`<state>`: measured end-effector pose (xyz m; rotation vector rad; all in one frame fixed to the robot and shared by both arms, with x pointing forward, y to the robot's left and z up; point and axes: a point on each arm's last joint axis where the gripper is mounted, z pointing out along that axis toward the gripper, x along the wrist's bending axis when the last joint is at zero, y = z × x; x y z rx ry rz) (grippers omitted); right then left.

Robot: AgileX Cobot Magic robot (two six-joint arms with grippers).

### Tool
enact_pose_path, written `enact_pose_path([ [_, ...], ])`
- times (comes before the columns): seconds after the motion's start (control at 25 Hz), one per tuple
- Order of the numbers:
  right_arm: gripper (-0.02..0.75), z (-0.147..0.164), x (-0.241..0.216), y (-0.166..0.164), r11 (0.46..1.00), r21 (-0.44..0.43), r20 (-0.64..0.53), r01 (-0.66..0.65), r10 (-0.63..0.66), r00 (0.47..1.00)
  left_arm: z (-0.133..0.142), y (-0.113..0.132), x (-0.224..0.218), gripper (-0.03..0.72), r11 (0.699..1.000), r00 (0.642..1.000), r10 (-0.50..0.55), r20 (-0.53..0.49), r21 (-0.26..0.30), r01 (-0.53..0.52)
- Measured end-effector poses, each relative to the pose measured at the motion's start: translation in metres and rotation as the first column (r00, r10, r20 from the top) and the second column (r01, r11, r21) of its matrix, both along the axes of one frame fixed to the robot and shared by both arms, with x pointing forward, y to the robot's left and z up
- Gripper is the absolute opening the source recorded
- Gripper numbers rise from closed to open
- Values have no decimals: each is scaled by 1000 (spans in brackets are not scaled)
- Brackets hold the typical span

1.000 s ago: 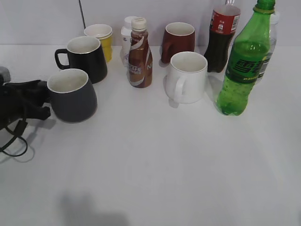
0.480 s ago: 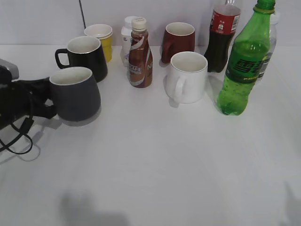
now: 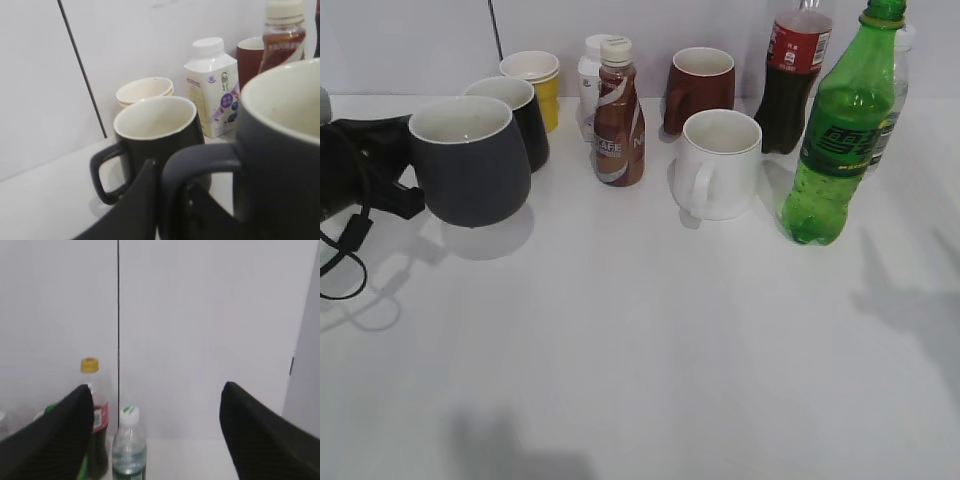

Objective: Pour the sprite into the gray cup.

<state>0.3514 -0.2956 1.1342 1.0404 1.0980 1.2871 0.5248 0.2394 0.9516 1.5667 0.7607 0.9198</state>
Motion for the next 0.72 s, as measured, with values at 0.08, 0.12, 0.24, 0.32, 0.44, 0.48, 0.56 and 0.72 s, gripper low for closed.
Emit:
enact_pose_path([
  [0.08, 582, -2, 18, 0, 1000, 12, 1, 6, -6, 1000, 7, 0, -2, 49, 1000, 1000, 2, 10, 12, -2],
  [0.12, 573, -6, 28, 1, 1000, 22, -14, 1, -1, 1000, 10, 1, -3, 49, 1000, 1000, 2, 18, 16, -3],
  [0.24, 533, -20, 51, 10, 998, 46, -96, -49, 54, 994, 19, 1, -5, 49, 1000, 999, 4, 40, 19, -5],
  [0.32, 517, -38, 66, 23, 993, 51, -178, -110, 117, 977, 21, 1, -6, 49, 1000, 999, 4, 50, 17, -5],
  [0.44, 508, -70, 71, 46, 975, 78, -277, -208, 222, 935, 21, 1, -6, 49, 1000, 999, 4, 46, 21, -5],
  [0.48, 507, -84, 71, 52, 969, 93, -315, -230, 248, 916, 21, 1, -6, 49, 1000, 999, 4, 45, 21, -5],
  [0.56, 504, -108, 69, 59, 962, 114, -387, -246, 271, 881, 21, 1, -6, 49, 1000, 999, 4, 44, 22, -5],
  [0.72, 511, -141, 62, 57, 967, 92, -464, -236, 251, 849, 21, 1, -6, 49, 1000, 999, 4, 44, 23, -5],
])
